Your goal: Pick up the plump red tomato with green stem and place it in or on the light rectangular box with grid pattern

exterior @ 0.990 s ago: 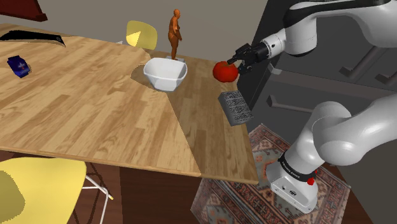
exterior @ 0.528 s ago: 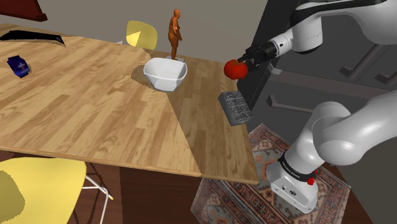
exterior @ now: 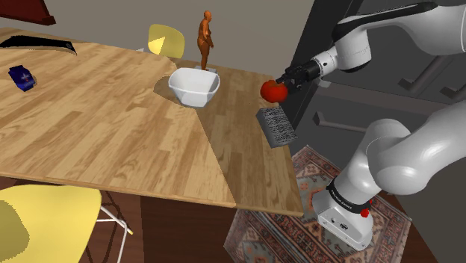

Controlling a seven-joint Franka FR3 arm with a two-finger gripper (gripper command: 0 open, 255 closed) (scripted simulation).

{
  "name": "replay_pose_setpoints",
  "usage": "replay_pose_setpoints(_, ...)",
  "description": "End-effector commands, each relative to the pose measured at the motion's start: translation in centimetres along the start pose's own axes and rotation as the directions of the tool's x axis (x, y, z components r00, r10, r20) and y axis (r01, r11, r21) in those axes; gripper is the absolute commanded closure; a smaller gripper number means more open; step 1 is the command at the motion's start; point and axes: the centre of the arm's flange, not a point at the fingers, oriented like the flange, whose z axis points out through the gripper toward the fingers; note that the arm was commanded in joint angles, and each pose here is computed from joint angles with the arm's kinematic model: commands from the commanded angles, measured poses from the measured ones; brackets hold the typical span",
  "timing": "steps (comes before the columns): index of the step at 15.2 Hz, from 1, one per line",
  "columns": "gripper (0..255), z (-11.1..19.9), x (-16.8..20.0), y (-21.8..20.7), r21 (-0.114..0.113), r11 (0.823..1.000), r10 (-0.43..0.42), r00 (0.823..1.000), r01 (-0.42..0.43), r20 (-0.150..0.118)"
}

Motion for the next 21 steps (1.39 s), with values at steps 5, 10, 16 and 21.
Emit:
replay_pose_setpoints(5, 255, 1.5, -0.2, 2.3, 0.000, 1.000, -0.001, 1.000, 0.001, 0.000)
replay_pose_setpoints(10, 255, 1.5, -0.2, 2.3, 0.000, 1.000, -0.001, 1.000, 0.001, 0.000)
replay_pose_setpoints(16, 0, 1.5, -0.2, 2.3, 0.000, 1.000, -0.001, 1.000, 0.001, 0.000)
replay_pose_setpoints(21, 0, -2.5, -0.2, 2.3, 0.000, 1.000, -0.001, 1.000, 0.001, 0.000)
